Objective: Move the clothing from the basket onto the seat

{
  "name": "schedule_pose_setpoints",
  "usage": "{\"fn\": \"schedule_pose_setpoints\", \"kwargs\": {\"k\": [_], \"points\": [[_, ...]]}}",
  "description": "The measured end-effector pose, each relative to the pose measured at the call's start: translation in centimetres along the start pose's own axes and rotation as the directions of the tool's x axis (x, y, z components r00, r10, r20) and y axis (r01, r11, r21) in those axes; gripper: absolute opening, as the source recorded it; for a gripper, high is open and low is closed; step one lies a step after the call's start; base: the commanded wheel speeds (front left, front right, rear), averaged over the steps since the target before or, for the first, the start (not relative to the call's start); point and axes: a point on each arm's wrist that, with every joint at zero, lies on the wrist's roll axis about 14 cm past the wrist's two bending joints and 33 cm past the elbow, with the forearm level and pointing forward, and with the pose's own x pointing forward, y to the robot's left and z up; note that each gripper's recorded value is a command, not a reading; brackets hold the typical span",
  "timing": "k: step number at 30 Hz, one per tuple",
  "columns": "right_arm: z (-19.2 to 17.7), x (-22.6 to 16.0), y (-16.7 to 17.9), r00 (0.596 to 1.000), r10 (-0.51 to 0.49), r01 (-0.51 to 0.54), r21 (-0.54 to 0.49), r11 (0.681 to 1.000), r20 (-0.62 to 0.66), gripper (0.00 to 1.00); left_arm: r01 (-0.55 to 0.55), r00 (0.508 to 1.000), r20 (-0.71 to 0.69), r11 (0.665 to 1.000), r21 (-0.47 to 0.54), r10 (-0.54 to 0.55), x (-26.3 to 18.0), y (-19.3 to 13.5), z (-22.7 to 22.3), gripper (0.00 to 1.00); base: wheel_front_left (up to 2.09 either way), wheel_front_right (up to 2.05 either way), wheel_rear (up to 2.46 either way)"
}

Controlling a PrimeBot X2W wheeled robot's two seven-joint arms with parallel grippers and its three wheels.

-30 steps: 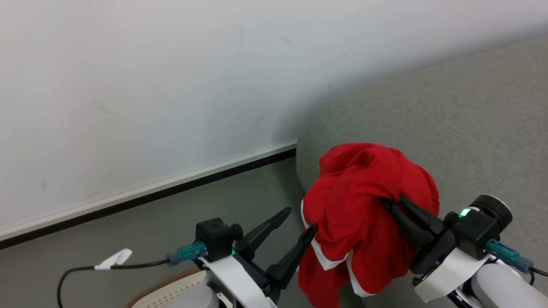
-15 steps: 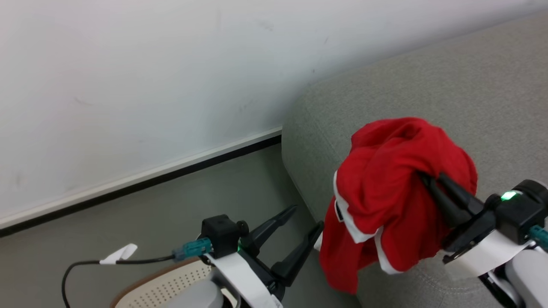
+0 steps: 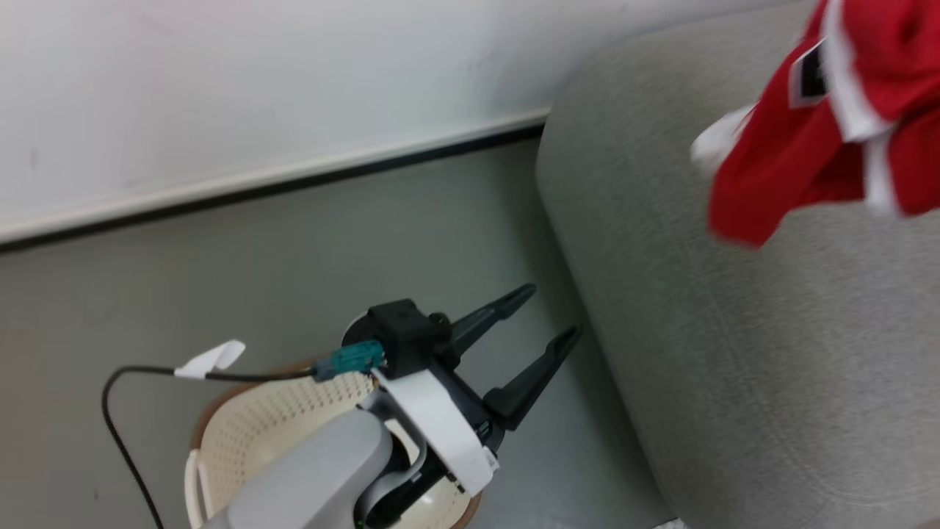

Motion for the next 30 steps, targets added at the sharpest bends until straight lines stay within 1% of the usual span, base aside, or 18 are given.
{"fn": "schedule_pose_setpoints", "kwargs": {"k": [4,7,11,13,15,19,21,24,26,27,28,29,30], "points": [[-1.8,3.5,-2.7,0.998,-0.062,0.062,-0.036,0.997,-0.020,0.00,-0.028,1.000,-0.005,1.000,-0.004,0.028,-0.2,2.6,-0.8,1.00,0.00,0.00,0.00],[-3.9,5.8,-4.4,0.992,-0.114,0.111,-0.051,0.992,-0.050,0.00,-0.053,0.999,-0.003,0.999,-0.007,0.053,-0.3,4.6,-1.4,1.00,0.00,0.00,0.00],[-7.9,7.7,-6.6,0.975,-0.189,0.181,-0.077,0.981,-0.119,0.00,-0.083,0.997,0.002,0.996,-0.030,0.084,-0.7,6.7,-2.6,1.00,0.00,0.00,0.00],[-10.4,8.1,-7.2,0.961,-0.223,0.214,-0.071,0.974,-0.163,0.00,-0.103,0.995,-0.007,0.994,-0.045,0.103,-1.1,7.5,-3.5,1.00,0.00,0.00,0.00],[-13.4,7.9,-7.5,0.942,-0.254,0.246,-0.061,0.967,-0.221,0.00,-0.132,0.991,-0.012,0.989,-0.059,0.132,-1.6,8.5,-4.1,1.00,0.00,0.00,0.00],[-19.3,6.2,-7.9,0.883,-0.316,0.315,-0.061,0.947,-0.348,0.00,-0.192,0.981,-0.031,0.979,-0.069,0.190,-3.0,10.3,-5.3,1.00,0.00,0.00,0.00],[-21.8,5.3,-7.2,0.856,-0.320,0.323,-0.063,0.944,-0.406,0.00,-0.216,0.976,-0.048,0.974,-0.067,0.213,-3.8,11.0,-5.9,1.00,0.00,0.00,0.00],[-24.9,3.2,-5.9,0.809,-0.325,0.341,-0.059,0.938,-0.491,0.00,-0.238,0.971,-0.053,0.969,-0.068,0.234,-4.4,11.4,-6.1,1.00,0.00,0.00,0.00],[-25.9,1.7,-5.7,0.778,-0.332,0.351,-0.069,0.934,-0.533,0.00,-0.242,0.970,-0.046,0.968,-0.067,0.239,-4.4,11.2,-5.7,1.00,0.00,0.00,0.00],[-25.7,1.4,-6.1,0.773,-0.343,0.363,-0.071,0.929,-0.534,0.18,-0.240,0.970,-0.044,0.968,-0.067,0.237,-4.4,10.9,-5.6,1.00,0.00,0.00,0.00],[-25.3,1.4,-6.3,0.773,-0.349,0.367,-0.075,0.927,-0.530,0.44,-0.238,0.971,-0.041,0.969,-0.066,0.236,-4.4,10.7,-5.4,1.00,0.00,0.00,0.00],[-25.0,1.4,-6.4,0.776,-0.352,0.369,-0.075,0.926,-0.524,0.97,-0.235,0.972,-0.038,0.970,-0.064,0.233,-4.3,10.5,-5.2,1.00,0.00,0.00,0.00],[-24.7,1.4,-6.3,0.778,-0.353,0.372,-0.071,0.925,-0.520,1.00,-0.231,0.973,-0.034,0.971,-0.061,0.230,-4.2,10.3,-5.0,1.00,0.00,0.00,0.00]]}}
